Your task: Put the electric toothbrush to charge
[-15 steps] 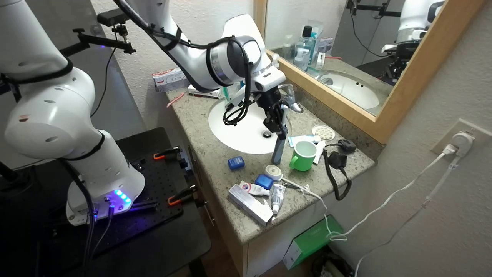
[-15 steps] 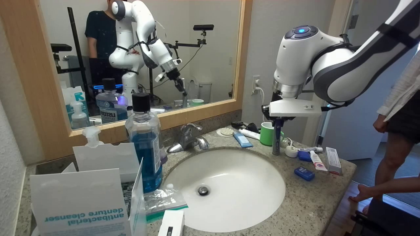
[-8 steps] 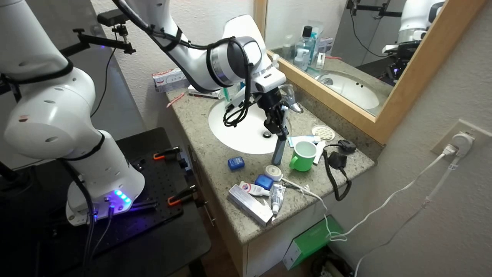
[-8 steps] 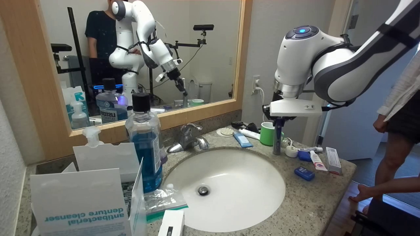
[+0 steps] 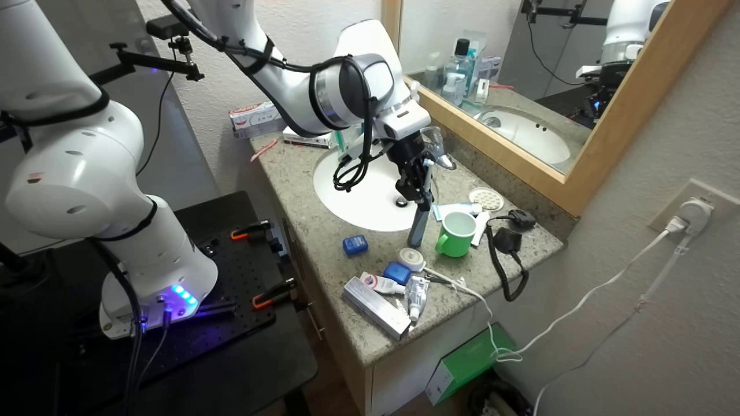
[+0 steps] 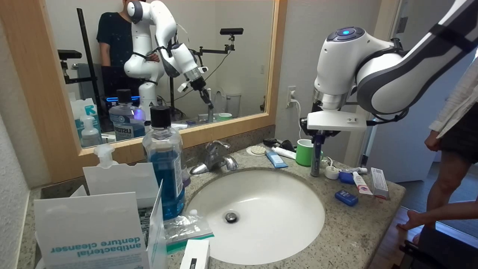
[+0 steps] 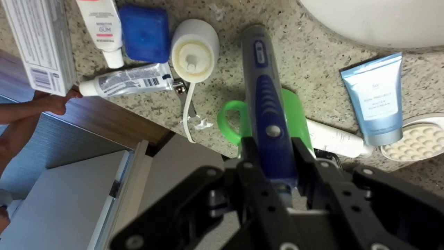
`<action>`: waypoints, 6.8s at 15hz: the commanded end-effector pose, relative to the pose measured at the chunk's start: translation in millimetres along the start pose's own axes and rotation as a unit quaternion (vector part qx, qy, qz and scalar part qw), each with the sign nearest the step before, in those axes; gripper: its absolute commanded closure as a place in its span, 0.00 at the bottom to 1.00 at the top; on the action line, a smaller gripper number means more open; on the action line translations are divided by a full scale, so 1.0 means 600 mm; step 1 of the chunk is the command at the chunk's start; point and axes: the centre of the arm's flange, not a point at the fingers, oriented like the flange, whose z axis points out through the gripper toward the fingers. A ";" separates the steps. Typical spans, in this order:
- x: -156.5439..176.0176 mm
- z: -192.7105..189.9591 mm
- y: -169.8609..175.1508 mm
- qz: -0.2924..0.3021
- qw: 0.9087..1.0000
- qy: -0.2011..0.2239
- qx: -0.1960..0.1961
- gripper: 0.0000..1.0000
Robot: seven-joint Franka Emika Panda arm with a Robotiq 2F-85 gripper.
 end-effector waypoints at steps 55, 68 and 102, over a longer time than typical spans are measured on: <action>0.039 -0.068 0.112 0.104 0.995 -0.010 -0.006 0.93; 0.071 -0.068 0.109 0.130 0.991 -0.008 -0.013 0.93; 0.060 -0.029 0.093 0.137 0.990 -0.011 -0.037 0.93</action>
